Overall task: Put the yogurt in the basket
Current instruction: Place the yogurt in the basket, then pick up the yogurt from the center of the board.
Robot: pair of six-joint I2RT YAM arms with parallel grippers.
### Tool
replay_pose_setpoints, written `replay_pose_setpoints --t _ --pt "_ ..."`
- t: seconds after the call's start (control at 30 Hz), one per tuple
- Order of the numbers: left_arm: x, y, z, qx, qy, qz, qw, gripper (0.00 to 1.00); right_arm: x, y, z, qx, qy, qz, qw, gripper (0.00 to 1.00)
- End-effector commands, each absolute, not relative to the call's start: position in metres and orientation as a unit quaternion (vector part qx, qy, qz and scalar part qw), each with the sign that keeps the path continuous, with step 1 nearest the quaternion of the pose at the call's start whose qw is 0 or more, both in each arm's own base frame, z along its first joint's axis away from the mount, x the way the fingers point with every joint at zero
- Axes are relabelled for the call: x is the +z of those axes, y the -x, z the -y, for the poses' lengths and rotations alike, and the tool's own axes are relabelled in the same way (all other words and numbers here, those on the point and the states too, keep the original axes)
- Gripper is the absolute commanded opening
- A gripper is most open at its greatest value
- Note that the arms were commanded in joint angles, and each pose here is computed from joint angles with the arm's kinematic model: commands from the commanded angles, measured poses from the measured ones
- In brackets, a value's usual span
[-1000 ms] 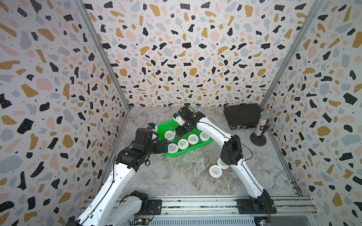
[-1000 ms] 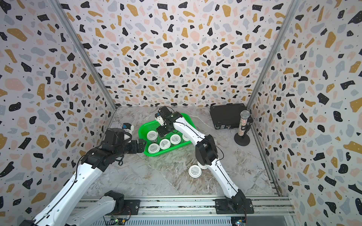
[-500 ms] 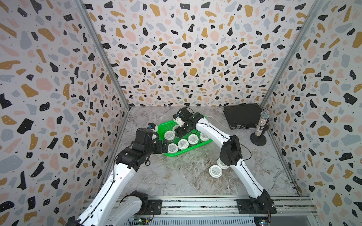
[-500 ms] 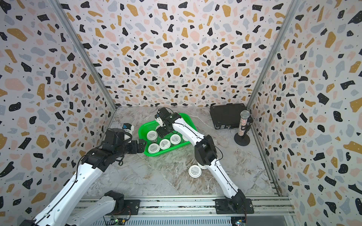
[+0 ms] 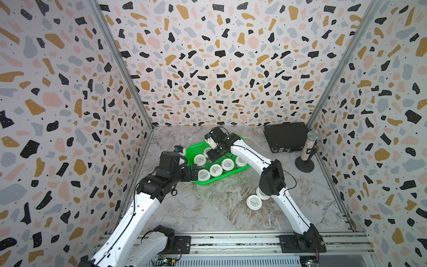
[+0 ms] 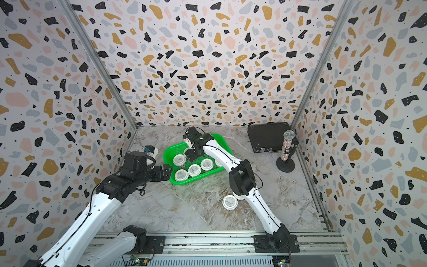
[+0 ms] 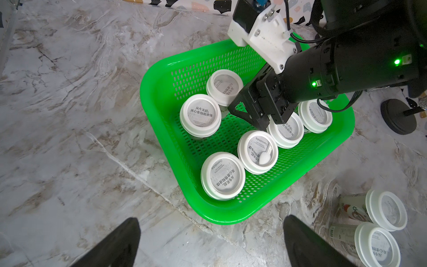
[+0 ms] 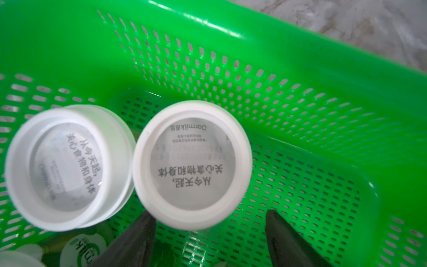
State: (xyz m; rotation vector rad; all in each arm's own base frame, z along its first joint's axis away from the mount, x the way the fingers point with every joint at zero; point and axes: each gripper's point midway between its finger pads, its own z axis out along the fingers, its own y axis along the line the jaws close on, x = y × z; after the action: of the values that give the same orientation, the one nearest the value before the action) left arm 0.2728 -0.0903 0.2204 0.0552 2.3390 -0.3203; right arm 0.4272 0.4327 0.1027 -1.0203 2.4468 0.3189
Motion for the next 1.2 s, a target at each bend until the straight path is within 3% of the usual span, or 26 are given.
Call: replay_pose_setpoints --t 0.0,0.33,0.7,0.9,1.17 --pt "0.224 -0.275 0.091 -0.133 -0.02 -0.91 0.392 0.99 0.122 -0.434 -0.435 0.109 0.363 -0.887 0.262 0.8" --pt "0.223 -0.275 0.091 -0.134 -0.02 -0.911 0.39 0.99 0.126 -0.429 -0.429 0.1 0.369 -0.889 0.254 0.8" --pt "0.223 -0.276 0.109 -0.17 -0.055 -0.908 0.38 0.99 0.22 -0.396 -0.399 0.153 0.372 -0.865 0.301 0.81" --pt "0.223 -0.262 0.174 -0.188 -0.151 -0.903 0.356 1.0 0.256 -0.39 -0.317 0.227 0.265 -0.871 0.345 0.81" --pt "0.206 -0.226 0.294 -0.185 -0.325 -0.874 0.309 0.97 0.235 -0.368 -0.166 0.203 0.1 -0.909 0.35 0.8"
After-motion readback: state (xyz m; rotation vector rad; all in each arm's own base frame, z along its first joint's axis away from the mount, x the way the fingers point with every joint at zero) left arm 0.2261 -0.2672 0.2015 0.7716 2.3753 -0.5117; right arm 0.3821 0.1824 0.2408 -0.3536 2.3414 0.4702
